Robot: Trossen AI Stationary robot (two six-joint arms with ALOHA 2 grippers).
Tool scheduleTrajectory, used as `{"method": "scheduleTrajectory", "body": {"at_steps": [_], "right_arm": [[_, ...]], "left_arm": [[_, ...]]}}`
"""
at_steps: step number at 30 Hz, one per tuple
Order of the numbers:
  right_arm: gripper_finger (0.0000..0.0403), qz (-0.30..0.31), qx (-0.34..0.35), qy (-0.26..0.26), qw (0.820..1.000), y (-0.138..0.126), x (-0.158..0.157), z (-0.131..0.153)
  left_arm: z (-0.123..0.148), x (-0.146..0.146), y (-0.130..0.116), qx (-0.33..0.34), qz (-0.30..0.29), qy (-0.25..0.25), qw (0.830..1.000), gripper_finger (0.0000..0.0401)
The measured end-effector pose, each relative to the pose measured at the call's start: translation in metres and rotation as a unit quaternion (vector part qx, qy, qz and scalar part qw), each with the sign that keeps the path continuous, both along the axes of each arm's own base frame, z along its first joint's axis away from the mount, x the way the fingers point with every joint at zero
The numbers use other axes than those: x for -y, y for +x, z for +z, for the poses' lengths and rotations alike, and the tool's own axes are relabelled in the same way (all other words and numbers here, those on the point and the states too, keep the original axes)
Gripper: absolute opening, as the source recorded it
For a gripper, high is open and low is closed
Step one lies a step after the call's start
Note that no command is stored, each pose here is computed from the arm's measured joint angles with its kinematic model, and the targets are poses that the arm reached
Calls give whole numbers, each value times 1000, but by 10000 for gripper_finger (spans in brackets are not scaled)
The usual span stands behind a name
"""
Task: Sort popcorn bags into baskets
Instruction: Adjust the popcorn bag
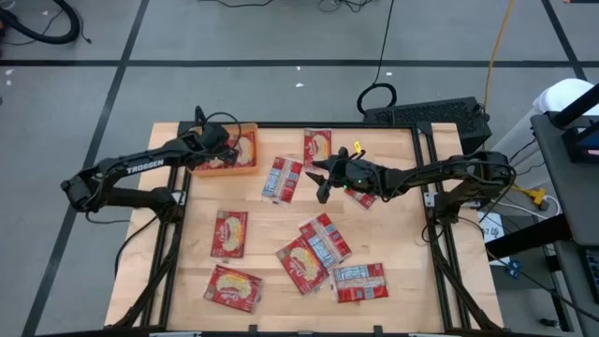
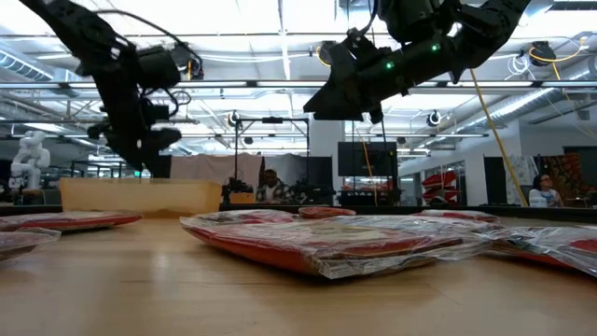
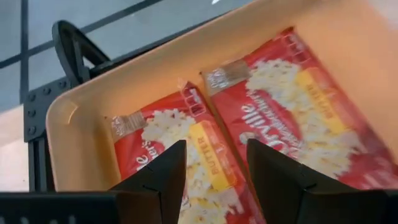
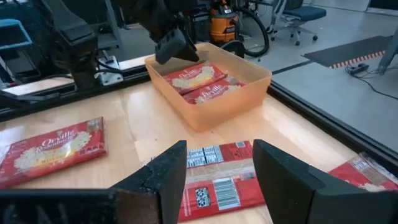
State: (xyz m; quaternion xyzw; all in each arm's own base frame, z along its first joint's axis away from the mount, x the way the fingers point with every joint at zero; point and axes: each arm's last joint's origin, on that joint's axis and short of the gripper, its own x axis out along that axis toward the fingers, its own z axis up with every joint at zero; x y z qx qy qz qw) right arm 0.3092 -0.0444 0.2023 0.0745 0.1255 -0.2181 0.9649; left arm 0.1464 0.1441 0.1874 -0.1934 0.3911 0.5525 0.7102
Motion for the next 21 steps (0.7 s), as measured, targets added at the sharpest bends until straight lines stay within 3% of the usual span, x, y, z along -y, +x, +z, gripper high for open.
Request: {"method": "scheduleTrajectory", "body": {"at_steps": [12,21], "right_arm": [[178,7,-53,-30,998,-2,0,-7],[178,28,-77,-84,993,-2,0,-7]], "left_arm": [[-43,-22,-7,-58,58,-60,995,172],[-44,-30,-12,-43,94,-72,992,164]]}}
